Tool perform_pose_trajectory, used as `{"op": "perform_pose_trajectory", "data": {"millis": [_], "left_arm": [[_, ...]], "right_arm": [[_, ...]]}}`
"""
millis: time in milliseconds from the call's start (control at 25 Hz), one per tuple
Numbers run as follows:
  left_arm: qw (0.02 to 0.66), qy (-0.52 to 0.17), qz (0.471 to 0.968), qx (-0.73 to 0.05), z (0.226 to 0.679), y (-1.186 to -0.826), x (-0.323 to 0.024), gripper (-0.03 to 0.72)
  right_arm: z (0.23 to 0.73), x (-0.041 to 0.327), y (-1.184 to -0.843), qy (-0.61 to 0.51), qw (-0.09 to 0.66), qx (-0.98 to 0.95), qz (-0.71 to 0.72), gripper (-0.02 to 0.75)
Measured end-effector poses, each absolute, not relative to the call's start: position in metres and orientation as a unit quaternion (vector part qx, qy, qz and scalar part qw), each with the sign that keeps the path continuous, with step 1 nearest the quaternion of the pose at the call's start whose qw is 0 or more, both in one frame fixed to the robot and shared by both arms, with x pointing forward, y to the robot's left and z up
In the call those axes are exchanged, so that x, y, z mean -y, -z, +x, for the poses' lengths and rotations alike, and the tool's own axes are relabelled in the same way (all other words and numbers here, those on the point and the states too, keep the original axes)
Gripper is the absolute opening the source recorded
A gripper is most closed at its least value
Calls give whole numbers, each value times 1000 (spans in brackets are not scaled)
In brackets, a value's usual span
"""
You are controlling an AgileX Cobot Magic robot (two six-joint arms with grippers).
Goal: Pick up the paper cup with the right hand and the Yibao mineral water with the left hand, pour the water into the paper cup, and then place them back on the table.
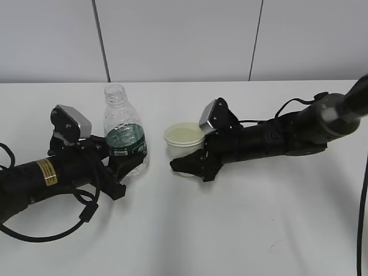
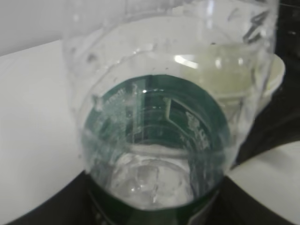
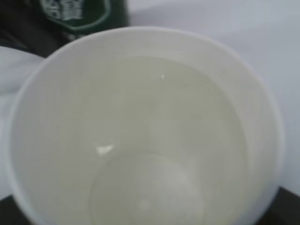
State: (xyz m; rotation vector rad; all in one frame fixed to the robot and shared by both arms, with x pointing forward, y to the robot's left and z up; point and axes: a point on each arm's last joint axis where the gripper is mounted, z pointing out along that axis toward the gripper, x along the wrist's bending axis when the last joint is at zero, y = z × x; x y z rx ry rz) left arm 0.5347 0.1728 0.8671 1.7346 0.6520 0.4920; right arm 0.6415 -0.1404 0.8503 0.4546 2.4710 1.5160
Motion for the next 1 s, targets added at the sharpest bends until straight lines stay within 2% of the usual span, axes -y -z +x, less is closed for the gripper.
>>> {"op": "perform_pose_trajectory", "data": {"millis": [320, 680, 1000], "left_arm": [[569, -192, 752, -273, 531, -857, -171, 350], [569, -189, 754, -269, 531, -857, -171, 350], [569, -190, 753, -271, 531, -857, -171, 392]], "right_arm": [[653, 177, -849, -515, 129, -819, 216, 491], [654, 178, -849, -509, 140, -823, 211, 491], [654, 178, -849, -508, 141, -823, 211, 491]]}}
